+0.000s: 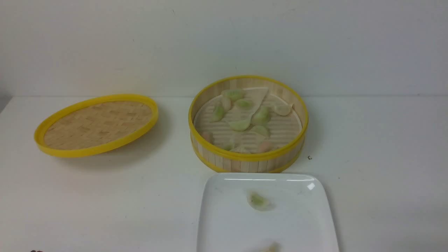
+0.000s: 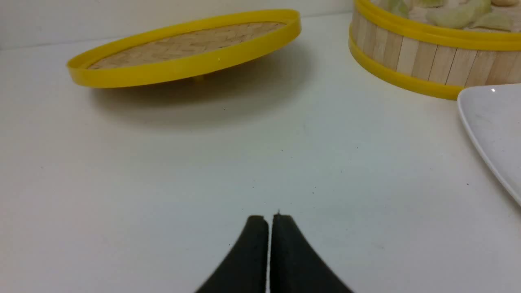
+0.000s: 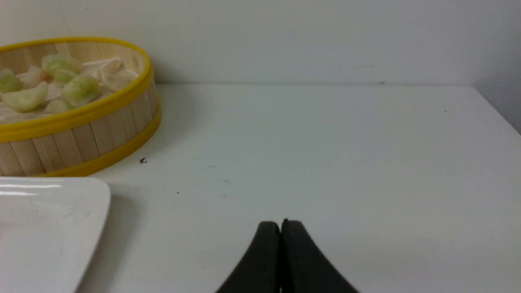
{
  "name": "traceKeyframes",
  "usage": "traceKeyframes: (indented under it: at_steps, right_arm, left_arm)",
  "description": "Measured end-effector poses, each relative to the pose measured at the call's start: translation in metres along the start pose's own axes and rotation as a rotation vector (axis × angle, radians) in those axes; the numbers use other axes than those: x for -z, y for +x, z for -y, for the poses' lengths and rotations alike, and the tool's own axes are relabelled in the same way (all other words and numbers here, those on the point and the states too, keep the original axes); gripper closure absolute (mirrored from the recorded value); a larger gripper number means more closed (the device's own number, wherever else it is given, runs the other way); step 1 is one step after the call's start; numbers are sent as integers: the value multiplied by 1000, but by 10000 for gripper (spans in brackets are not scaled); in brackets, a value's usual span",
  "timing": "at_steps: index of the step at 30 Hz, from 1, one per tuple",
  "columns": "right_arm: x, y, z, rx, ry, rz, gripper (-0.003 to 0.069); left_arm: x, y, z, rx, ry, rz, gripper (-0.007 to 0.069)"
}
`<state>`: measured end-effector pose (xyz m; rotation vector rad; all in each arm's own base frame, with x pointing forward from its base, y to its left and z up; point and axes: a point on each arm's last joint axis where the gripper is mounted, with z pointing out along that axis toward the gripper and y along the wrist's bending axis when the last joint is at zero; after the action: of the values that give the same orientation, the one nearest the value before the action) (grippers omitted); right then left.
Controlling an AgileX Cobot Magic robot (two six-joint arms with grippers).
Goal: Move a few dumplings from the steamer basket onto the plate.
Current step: Use the left arm to grab a dumpling from the steamer
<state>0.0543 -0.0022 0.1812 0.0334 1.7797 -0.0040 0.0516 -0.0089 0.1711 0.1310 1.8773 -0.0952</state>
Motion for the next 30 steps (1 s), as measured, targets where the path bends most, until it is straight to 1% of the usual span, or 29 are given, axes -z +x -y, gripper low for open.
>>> traceKeyframes:
  at_steps: [16, 19, 20, 21, 22, 25, 26, 27, 28, 30]
  right_arm:
    - [0, 0, 0, 0, 0, 0, 673]
    - [0, 0, 0, 0, 0, 0, 673]
    - [0, 0, 0, 0, 0, 0, 673]
    - [0, 0, 0, 0, 0, 0, 673]
    - [0, 0, 0, -4, 0, 0, 673]
    - [0, 0, 0, -9, 0, 1, 673]
    - [0, -1, 0, -13, -1, 9, 673]
    - [0, 0, 0, -14, -2, 7, 673]
    - [0, -2, -1, -47, -12, 38, 673]
    - [0, -9, -3, -151, -39, 117, 673]
  left_arm:
    - [0, 0, -1, -13, -6, 2, 631]
    - [0, -1, 0, 8, -5, 19, 631]
    - [0, -5, 0, 79, 6, 66, 631]
    - [0, -5, 0, 82, 6, 66, 631]
    - [0, -12, 1, 178, 20, 142, 631]
    - [3, -25, -2, 305, 27, 286, 631]
    - [5, -30, -3, 369, 28, 352, 631]
    - [6, -32, -4, 387, 27, 379, 631]
    - [9, -38, -7, 457, 23, 458, 631]
    - [14, -46, -13, 549, 10, 570, 631]
